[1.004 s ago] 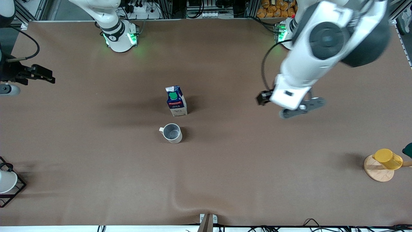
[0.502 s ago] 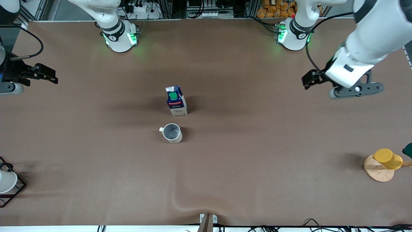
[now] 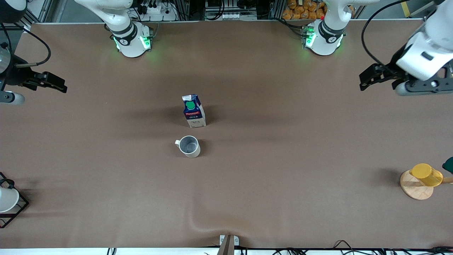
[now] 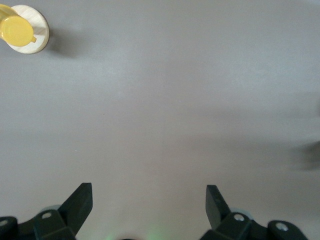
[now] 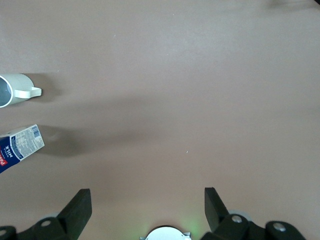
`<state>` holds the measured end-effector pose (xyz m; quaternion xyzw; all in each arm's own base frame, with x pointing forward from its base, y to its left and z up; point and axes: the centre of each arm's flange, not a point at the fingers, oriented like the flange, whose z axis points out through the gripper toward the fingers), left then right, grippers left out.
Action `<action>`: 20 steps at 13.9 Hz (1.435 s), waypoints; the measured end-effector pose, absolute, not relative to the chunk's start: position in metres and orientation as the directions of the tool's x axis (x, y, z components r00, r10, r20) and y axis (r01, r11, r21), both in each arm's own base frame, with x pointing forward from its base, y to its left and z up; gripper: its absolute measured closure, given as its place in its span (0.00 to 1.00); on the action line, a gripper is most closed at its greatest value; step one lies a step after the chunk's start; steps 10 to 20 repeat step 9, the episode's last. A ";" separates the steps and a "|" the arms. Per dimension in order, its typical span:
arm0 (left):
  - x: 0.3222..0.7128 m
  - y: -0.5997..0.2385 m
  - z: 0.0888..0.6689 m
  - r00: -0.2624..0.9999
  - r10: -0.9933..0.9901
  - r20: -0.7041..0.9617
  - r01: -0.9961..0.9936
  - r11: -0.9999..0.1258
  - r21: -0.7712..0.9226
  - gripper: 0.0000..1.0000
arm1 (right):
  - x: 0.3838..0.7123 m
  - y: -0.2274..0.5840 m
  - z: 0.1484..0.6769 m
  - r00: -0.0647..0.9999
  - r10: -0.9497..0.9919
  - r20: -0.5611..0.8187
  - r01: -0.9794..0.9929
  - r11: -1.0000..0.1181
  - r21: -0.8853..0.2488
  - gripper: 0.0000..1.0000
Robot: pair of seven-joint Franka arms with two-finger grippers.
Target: Place milk next to cup
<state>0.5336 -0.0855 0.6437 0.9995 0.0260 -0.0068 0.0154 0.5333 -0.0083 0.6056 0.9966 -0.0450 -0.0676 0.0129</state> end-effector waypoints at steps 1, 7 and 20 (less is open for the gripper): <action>0.532 -0.081 0.647 0.999 0.038 -0.012 0.039 -0.999 0.034 0.00 | 0.533 -0.009 0.606 0.987 -0.093 -0.132 -0.089 -0.996 0.032 0.00; 0.530 -0.060 0.645 1.000 -0.013 -0.016 -0.014 -1.000 -0.022 0.00 | 0.532 -0.016 0.606 0.984 -0.108 -0.138 -0.105 -0.994 0.032 0.00; 0.530 -0.059 0.641 1.000 -0.013 -0.025 -0.013 -1.000 -0.028 0.00 | 0.532 -0.016 0.606 0.984 -0.109 -0.138 -0.106 -0.994 0.032 0.00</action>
